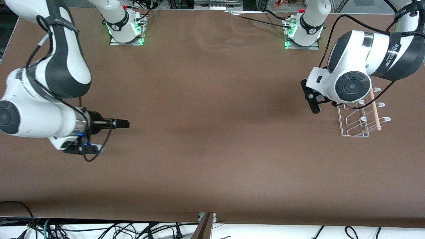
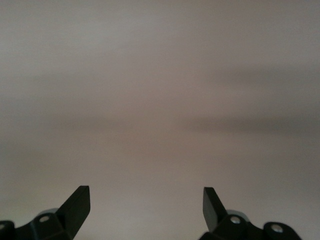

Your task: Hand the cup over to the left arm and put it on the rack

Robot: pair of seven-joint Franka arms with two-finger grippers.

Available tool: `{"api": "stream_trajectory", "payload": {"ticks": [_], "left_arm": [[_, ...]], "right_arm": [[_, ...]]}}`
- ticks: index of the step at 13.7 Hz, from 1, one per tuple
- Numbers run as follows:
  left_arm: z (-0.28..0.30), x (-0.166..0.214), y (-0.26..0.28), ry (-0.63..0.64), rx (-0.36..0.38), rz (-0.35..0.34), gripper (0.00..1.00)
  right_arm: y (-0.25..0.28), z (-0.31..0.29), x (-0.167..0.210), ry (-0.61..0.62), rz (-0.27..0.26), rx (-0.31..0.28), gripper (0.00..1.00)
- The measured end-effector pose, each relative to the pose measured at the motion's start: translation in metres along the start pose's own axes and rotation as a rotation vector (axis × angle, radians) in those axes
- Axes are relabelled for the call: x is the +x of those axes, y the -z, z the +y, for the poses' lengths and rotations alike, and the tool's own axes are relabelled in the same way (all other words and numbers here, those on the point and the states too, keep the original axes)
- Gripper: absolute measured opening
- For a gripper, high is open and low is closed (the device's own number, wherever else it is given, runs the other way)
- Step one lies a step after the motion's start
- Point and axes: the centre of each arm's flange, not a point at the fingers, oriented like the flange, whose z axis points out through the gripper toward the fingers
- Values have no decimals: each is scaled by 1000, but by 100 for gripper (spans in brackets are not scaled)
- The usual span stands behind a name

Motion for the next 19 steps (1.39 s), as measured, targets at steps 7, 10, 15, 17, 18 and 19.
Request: {"api": "stream_trajectory", "payload": {"ticks": [7, 10, 15, 17, 18, 19], "left_arm": [[-7, 23, -80, 306, 134, -604, 76], [-22, 11, -132, 315, 237, -697, 76], [-23, -44, -213, 332, 334, -683, 76], [-14, -44, -232, 342, 351, -681, 76], [-10, -39, -239, 342, 361, -674, 76], [-8, -36, -245, 345, 369, -668, 76]], "right_arm": [[78, 35, -52, -35, 102, -103, 100], [95, 45, -74, -45, 127, -169, 100], [133, 57, -103, -65, 194, -171, 100], [135, 65, -106, -67, 209, -170, 100], [132, 67, -106, -49, 209, -172, 100], [129, 68, -106, -37, 205, -174, 100]]}}
